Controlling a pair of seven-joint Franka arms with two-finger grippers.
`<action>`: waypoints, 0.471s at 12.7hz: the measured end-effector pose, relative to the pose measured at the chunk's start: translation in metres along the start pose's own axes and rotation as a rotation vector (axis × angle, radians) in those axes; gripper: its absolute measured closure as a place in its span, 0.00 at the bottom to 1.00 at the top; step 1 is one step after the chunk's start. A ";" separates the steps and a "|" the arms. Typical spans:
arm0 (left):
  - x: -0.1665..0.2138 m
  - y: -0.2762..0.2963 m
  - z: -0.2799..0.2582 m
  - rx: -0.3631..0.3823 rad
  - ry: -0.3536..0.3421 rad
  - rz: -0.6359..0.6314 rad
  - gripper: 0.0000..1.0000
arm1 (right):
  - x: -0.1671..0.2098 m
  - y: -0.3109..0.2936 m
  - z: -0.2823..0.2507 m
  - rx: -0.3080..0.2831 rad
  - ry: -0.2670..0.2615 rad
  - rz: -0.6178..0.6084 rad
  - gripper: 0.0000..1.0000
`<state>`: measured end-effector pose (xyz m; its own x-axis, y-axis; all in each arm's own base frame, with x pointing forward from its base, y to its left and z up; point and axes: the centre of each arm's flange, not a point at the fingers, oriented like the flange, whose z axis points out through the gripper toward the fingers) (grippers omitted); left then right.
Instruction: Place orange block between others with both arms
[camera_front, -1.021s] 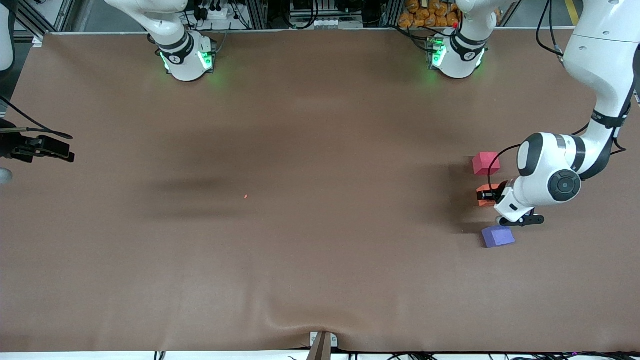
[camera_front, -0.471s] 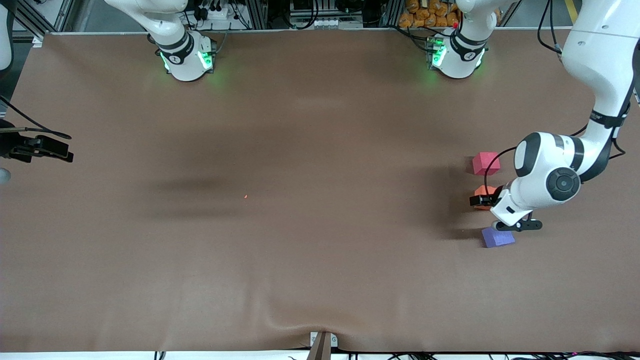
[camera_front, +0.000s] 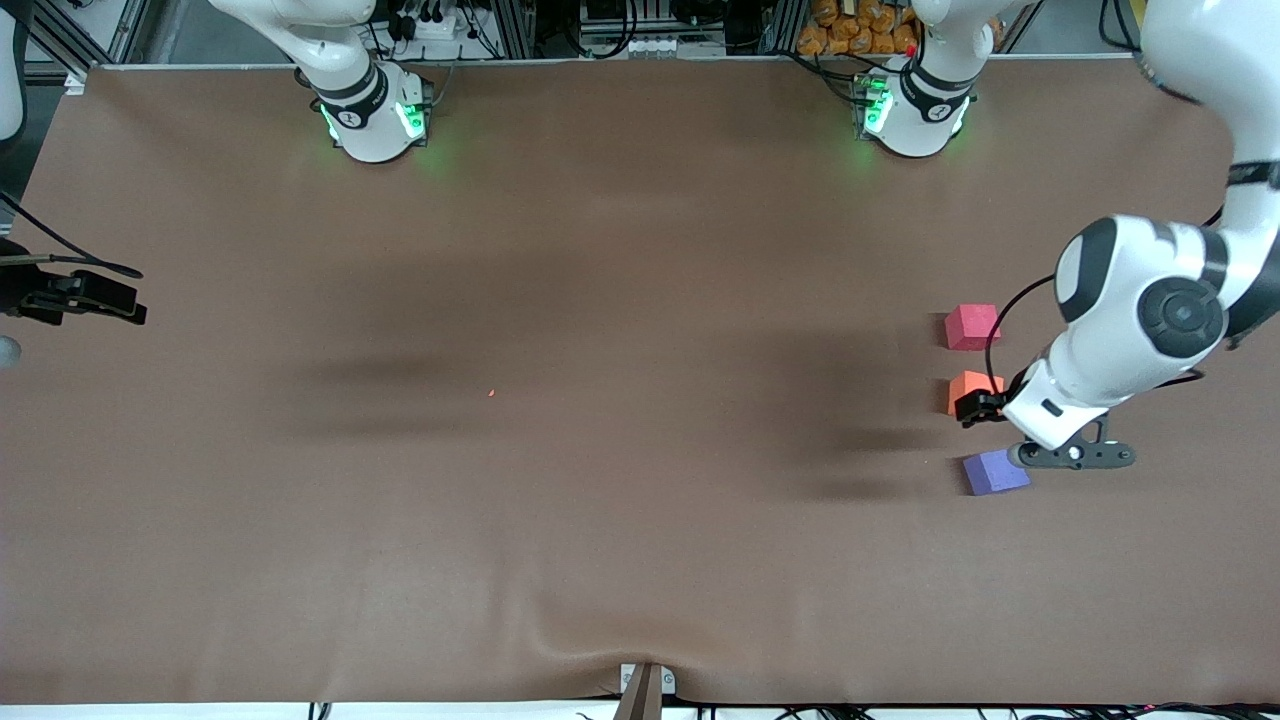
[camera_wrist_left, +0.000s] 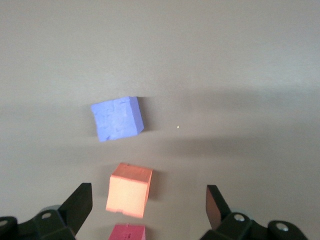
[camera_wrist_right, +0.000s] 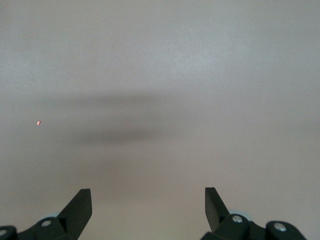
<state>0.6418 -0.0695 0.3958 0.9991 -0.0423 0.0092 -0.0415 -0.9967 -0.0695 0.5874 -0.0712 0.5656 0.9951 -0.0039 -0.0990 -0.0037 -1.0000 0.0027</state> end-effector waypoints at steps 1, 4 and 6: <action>0.001 0.000 -0.024 0.012 -0.014 -0.002 0.00 | 0.000 0.000 0.000 0.000 0.000 0.000 0.00; -0.005 -0.001 -0.086 0.040 -0.024 -0.011 0.00 | 0.000 0.000 0.000 0.000 0.000 0.000 0.00; -0.018 0.002 -0.119 0.030 -0.016 -0.012 0.00 | 0.000 0.000 0.000 0.000 0.000 0.000 0.00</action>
<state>0.6218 -0.0793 0.5141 0.9996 -0.0292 -0.0061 -0.0296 -0.9946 -0.0996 0.5874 -0.0712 0.5658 0.9951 -0.0039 -0.0988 -0.0037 -1.0000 0.0027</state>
